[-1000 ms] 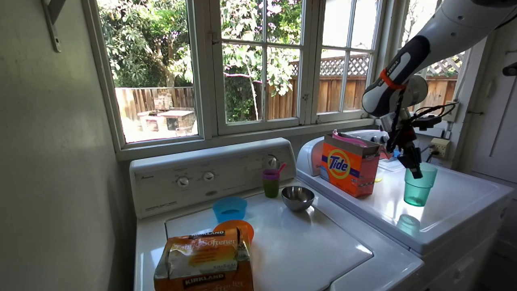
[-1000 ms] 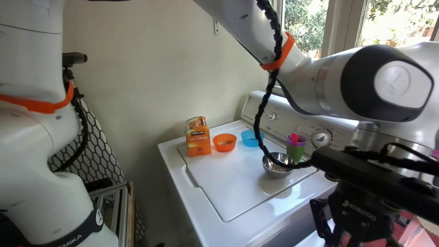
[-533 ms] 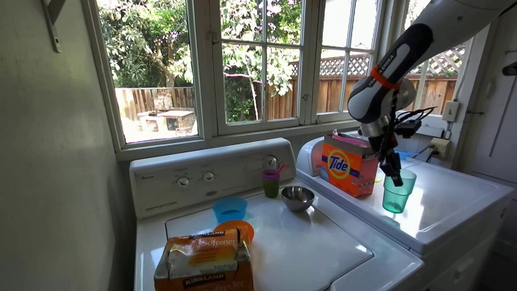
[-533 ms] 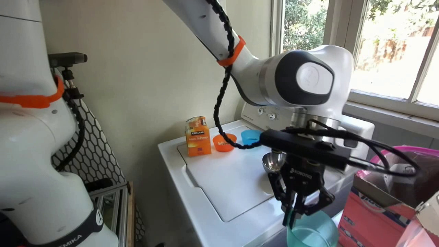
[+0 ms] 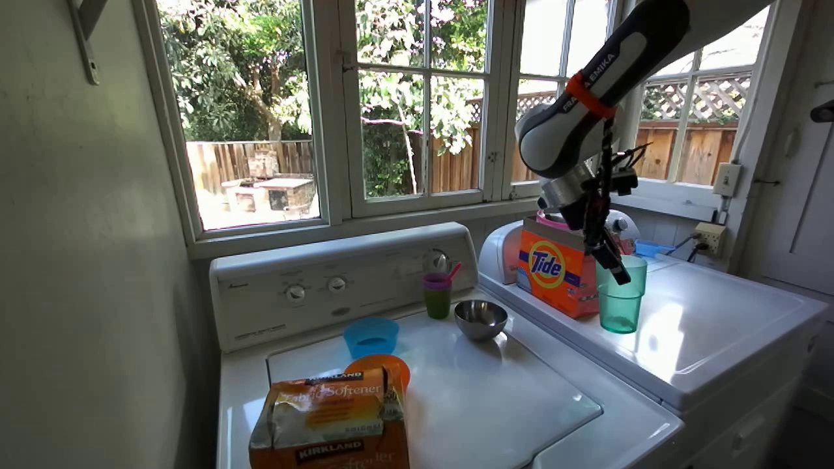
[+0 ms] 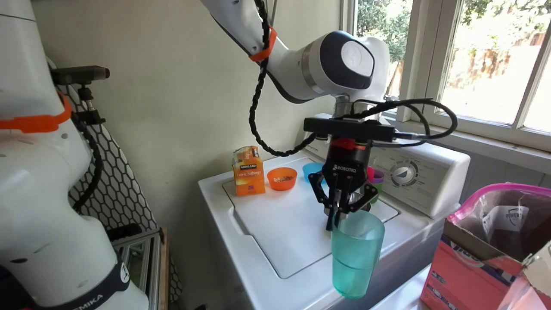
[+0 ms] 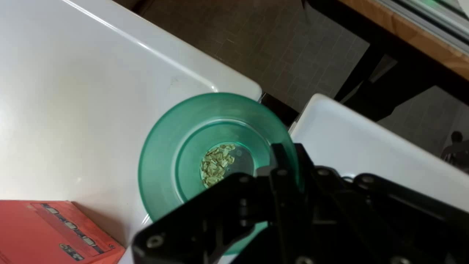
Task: Move the blue cup on the washing machine
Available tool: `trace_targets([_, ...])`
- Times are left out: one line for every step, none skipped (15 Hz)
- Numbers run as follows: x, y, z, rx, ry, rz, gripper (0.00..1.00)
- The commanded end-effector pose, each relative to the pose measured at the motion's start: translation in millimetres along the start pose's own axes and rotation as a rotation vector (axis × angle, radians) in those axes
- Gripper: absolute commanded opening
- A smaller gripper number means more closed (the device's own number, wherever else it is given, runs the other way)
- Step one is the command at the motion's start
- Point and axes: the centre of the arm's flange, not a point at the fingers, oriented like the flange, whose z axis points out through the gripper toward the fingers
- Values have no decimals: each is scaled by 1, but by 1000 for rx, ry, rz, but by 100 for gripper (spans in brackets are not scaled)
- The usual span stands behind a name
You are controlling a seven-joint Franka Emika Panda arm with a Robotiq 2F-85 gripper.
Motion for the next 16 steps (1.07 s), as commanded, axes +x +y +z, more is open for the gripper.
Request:
trace_targets([-20, 2, 13, -55, -107, -121, 2])
trace_targets([-26, 11, 18, -64, -122, -120, 2])
trace_targets([-10, 4, 7, -39, -74, -86, 7])
trace_targets([-14, 9, 11, -44, -89, -94, 7])
trace_targets([-17, 12, 14, -45, -96, -97, 7])
trace_targets([-19, 14, 15, -44, -99, -99, 7])
trace_targets([-20, 14, 16, -44, -100, -101, 7])
trace_targets([-19, 14, 16, -44, -101, -103, 7])
trace_targets([-19, 13, 16, -45, -101, -103, 2])
trace_targets([-13, 9, 13, -77, -104, -129, 2])
trace_targets([-6, 5, 11, -112, -107, -149, 2])
trace_targets([5, -3, 7, -155, -114, -190, 2])
trace_targets([15, -11, 4, -185, -124, -225, 2])
trace_targets([26, -20, 3, -213, -143, -258, 2])
trace_targets([35, -29, 2, -241, -169, -285, 2])
trace_targets([44, -37, 2, -271, -193, -319, 2])
